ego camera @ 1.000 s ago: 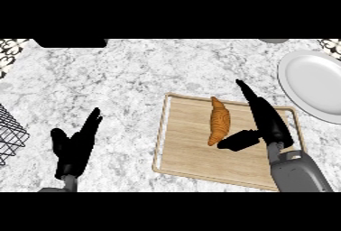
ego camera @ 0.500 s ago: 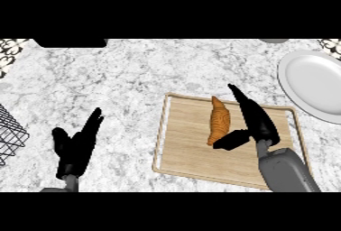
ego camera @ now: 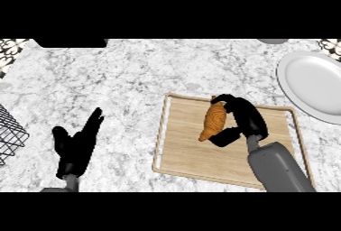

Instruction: Pick the croissant from the tray and place it in the plate

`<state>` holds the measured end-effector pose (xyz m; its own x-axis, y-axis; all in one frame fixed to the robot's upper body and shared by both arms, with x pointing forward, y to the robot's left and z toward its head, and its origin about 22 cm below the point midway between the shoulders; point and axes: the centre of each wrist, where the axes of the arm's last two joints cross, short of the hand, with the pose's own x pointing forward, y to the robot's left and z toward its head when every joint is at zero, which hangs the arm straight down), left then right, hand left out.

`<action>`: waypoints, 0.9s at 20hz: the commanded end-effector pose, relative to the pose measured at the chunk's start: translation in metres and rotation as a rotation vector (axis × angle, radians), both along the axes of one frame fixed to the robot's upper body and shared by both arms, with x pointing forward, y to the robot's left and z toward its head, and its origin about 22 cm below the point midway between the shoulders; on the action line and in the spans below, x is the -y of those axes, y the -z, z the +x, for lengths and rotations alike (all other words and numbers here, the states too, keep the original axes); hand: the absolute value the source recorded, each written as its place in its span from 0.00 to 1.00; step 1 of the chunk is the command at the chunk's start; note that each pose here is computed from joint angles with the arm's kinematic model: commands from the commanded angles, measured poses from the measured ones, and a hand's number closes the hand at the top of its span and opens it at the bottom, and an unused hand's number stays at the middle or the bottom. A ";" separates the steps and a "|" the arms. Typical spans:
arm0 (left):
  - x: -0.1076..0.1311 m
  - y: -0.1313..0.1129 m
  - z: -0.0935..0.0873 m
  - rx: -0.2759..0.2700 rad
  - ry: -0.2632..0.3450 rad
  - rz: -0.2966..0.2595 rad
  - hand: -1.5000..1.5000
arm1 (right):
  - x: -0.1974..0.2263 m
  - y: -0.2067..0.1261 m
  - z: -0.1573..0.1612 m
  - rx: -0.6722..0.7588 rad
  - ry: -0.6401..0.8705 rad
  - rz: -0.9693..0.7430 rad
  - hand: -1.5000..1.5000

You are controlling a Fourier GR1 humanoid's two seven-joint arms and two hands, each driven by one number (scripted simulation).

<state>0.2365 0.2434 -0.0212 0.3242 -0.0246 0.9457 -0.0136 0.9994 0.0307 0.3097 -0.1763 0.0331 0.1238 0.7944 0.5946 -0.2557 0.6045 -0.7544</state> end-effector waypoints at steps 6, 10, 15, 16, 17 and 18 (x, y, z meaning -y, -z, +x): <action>0.018 0.014 -0.006 -0.043 0.042 -0.029 0.50 | -0.002 0.003 0.032 0.062 0.237 -0.088 1.00; 0.008 0.000 0.001 0.002 0.050 -0.008 0.50 | 0.065 -0.032 0.063 -0.002 0.733 -0.125 1.00; 0.018 -0.007 0.003 0.033 0.096 -0.013 0.50 | 0.106 -0.085 0.090 0.187 1.086 -0.232 1.00; 0.017 -0.007 0.003 0.036 0.110 -0.005 0.50 | 0.112 -0.097 0.094 0.243 1.144 -0.265 1.00; 0.019 -0.007 0.004 0.027 0.118 -0.002 0.50 | 0.118 -0.109 0.098 0.275 1.200 -0.282 1.00; 0.025 -0.008 0.004 0.029 0.144 -0.007 0.50 | 0.122 -0.111 0.101 0.292 1.241 -0.334 1.00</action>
